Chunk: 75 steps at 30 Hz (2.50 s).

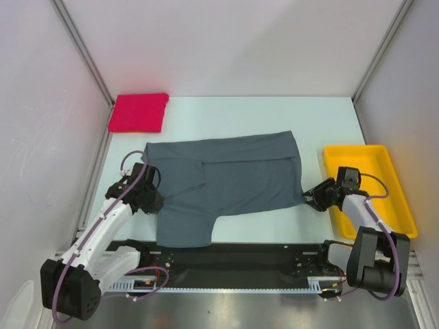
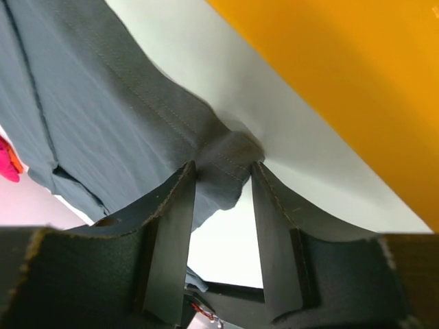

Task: Fold and stack the t-shirts
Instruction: Fold the tshirt

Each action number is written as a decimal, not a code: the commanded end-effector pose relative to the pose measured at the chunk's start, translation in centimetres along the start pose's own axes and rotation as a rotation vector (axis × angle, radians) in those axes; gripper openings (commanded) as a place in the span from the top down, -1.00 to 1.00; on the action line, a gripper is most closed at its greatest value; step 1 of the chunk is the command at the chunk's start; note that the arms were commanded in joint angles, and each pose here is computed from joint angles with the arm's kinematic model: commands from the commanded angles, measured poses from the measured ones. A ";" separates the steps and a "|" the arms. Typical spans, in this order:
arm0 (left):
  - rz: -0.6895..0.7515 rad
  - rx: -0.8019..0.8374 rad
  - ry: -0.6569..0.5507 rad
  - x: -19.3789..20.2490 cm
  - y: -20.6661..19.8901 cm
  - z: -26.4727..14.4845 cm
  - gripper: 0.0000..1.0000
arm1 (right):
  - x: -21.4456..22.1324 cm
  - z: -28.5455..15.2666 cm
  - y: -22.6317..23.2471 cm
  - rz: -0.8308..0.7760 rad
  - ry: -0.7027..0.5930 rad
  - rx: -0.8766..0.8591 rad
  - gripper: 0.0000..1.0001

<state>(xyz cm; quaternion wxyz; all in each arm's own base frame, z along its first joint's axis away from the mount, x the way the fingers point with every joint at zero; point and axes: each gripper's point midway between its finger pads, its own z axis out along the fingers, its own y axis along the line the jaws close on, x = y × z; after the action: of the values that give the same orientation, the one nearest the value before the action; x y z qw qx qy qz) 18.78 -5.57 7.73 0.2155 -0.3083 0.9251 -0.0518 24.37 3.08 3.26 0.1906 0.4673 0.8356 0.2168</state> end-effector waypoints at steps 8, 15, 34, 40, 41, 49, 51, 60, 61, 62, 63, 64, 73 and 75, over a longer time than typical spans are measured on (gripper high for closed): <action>0.018 0.063 -0.064 -1.9 -1.8 -1.1 0.99 | 1.7 1.3 -4.6 0.052 0.031 0.176 0.14; 0.016 0.068 -0.074 -2.2 -1.9 -1.4 0.99 | 2.4 1.7 -3.8 0.046 0.035 0.150 0.35; 0.015 0.067 -0.075 -2.2 -1.9 -1.4 0.99 | 2.5 1.2 -4.0 0.049 0.044 0.173 0.77; 0.016 0.061 -0.068 -2.1 -1.9 -1.3 0.99 | -0.6 -0.4 -2.4 -0.070 -0.047 0.194 1.00; 0.016 0.060 -0.067 -2.1 -1.8 -1.4 0.99 | -0.9 -0.6 -2.4 -0.120 -0.057 0.200 1.00; -0.011 0.056 -0.087 -2.1 -1.2 -1.7 0.99 | -2.4 0.1 -0.9 -0.382 0.002 0.238 0.87; -0.016 0.060 -0.082 -2.0 -1.2 -1.7 1.00 | -2.8 -0.1 -1.2 -0.418 -0.012 0.282 0.86; -0.021 0.057 -0.086 -1.8 -0.7 -1.7 0.99 | -1.3 -3.0 -0.4 -0.467 -0.116 0.311 0.84; -0.021 0.053 -0.083 -1.7 -0.6 -1.6 0.99 | -1.0 -2.9 -0.6 -0.456 -0.110 0.320 0.81; -0.018 0.054 -0.082 -1.7 -0.6 -1.6 0.99 | -0.4 -2.6 -0.6 -0.450 -0.083 0.306 0.76; -0.016 0.051 -0.076 -1.7 -0.6 -1.4 0.99 | 0.1 -2.2 -1.2 -0.442 -0.057 0.315 0.58; -0.014 0.053 -0.078 -1.7 -0.7 -1.5 0.99 | 0.5 -2.0 -1.1 -0.430 -0.044 0.299 0.13; 0.002 0.053 -0.088 -2.1 -0.6 -1.7 0.99 | 1.5 -2.6 -1.0 -0.228 0.002 0.214 -0.18; 0.004 0.057 -0.091 -2.2 -0.8 -1.7 0.99 | 1.5 -2.6 -1.9 -0.151 -0.015 0.228 -0.13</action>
<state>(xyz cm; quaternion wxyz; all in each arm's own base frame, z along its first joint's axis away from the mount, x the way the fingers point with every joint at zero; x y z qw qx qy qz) 19.26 -5.24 9.29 0.2462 -0.3081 0.9168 -0.0631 21.50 2.85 3.98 0.1618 0.3703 0.9108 0.0841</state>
